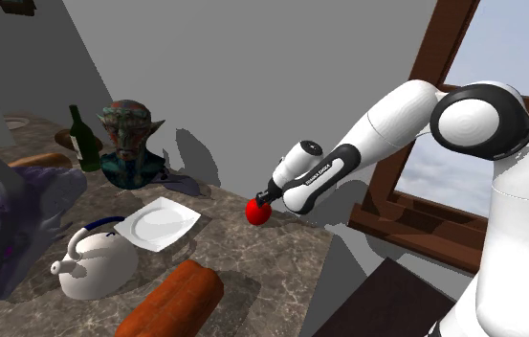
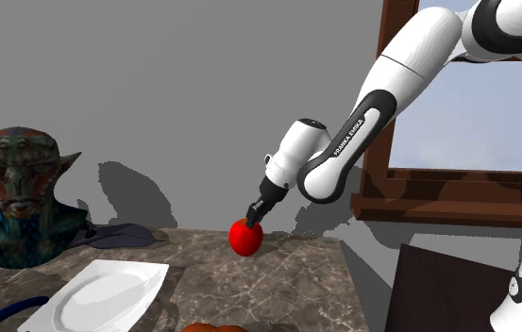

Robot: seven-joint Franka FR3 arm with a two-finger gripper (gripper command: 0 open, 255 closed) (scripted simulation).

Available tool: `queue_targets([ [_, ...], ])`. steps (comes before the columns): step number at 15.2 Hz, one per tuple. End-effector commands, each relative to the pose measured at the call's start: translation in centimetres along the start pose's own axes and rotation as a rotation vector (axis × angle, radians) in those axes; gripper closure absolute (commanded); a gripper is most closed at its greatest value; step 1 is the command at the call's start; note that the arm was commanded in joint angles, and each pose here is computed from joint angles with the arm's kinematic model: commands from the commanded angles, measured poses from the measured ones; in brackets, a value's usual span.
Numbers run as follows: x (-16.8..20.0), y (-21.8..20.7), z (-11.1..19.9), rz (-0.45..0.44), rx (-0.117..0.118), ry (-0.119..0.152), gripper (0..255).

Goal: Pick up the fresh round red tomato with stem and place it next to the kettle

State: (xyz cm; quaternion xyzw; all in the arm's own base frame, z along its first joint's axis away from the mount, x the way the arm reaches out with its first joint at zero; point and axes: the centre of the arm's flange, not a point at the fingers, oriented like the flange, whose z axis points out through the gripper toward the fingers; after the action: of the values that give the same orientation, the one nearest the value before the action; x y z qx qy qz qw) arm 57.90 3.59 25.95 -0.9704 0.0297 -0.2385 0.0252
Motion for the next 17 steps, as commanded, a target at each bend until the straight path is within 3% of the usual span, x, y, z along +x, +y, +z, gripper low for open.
queue_targets([
  [1,0.0,0.0,0.0,0.0,0.0,0.0,255],
  [17,3.4,-0.5,-6.5,0.0,0.0,0.0,255],
])
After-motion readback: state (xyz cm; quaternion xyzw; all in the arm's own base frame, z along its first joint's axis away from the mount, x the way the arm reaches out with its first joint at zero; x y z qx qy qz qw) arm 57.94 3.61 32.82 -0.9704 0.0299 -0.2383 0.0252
